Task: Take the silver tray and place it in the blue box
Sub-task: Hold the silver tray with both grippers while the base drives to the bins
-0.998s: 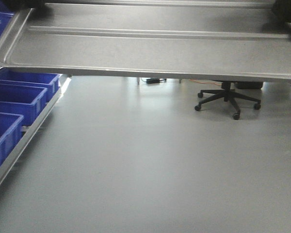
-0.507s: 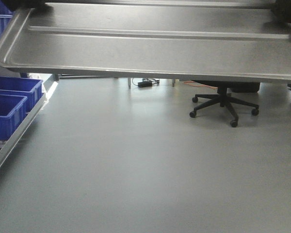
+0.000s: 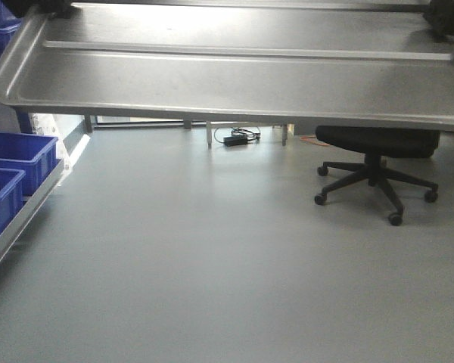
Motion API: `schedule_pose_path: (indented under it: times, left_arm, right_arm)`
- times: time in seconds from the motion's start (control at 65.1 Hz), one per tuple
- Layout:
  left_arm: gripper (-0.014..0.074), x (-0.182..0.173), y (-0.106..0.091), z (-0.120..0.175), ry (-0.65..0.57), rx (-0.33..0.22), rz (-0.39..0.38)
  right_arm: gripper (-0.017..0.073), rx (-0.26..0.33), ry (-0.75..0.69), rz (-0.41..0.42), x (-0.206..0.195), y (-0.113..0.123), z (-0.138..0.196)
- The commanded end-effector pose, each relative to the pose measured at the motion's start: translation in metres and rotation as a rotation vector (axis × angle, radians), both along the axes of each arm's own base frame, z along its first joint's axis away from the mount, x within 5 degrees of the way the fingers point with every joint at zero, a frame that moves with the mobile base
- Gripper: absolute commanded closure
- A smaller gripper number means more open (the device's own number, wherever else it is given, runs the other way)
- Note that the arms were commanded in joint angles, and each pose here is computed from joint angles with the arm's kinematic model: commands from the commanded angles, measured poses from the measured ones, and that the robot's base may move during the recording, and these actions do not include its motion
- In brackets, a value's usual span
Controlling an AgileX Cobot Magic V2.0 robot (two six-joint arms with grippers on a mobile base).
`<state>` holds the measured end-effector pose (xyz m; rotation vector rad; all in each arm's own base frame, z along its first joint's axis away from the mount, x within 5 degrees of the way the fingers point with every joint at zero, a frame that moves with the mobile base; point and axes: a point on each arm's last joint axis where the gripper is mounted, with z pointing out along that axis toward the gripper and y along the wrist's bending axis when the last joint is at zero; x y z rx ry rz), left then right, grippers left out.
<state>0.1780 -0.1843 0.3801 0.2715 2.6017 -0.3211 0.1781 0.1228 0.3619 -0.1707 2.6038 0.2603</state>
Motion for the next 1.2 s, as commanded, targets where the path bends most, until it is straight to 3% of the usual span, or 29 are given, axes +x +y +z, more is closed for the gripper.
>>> schedule_pose_path:
  times: [0.0, 1.183]
  left_arm:
    - [0.0690, -0.0016, 0.0074, 0.0183, -0.095, -0.013, -0.011]
    - [0.0690, -0.0026, 0.0063, 0.0181, -0.083, -0.026, -0.014]
  right_arm:
    - [0.0503, -0.023, -0.074, 0.019, -0.0018, -0.0066, 0.0136]
    - [0.0503, -0.025, -0.073, 0.018, -0.0015, -0.0065, 0.0131]
